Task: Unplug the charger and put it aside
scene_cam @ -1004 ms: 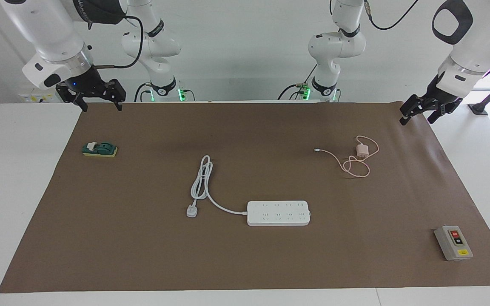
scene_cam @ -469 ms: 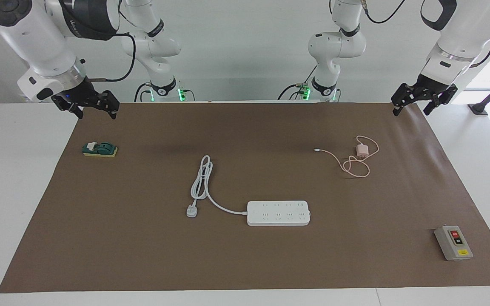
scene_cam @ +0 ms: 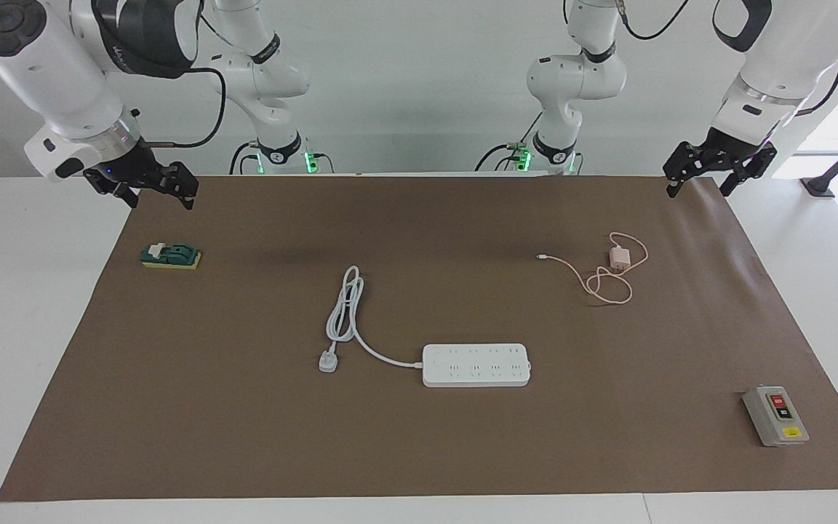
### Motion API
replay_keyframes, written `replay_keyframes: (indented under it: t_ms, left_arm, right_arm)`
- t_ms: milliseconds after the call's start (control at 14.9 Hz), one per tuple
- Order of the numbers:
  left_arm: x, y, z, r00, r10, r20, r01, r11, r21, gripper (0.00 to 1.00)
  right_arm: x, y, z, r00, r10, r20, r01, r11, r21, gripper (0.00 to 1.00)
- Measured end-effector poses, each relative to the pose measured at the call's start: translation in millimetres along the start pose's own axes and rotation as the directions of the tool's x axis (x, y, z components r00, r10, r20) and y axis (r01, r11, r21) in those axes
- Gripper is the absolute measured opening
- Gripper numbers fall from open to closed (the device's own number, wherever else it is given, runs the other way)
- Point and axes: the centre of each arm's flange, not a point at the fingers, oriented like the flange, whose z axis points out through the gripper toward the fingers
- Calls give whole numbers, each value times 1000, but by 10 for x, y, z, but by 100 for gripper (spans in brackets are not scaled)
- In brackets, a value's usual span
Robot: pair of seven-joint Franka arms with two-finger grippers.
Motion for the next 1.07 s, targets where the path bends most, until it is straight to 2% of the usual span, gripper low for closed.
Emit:
replay_keyframes:
  t_ms: [804,1071]
  left_arm:
    - [-73,83,-80,1000,-2,5,2,1000,-5,100]
    - [-74,113,-84,1000,-30,4,31,999,-36,100]
  right_arm:
    - [15,18,-13,999,49,-15,-49,999,1,100]
    - [15,18,-13,999,49,-15,-49,999,1,100]
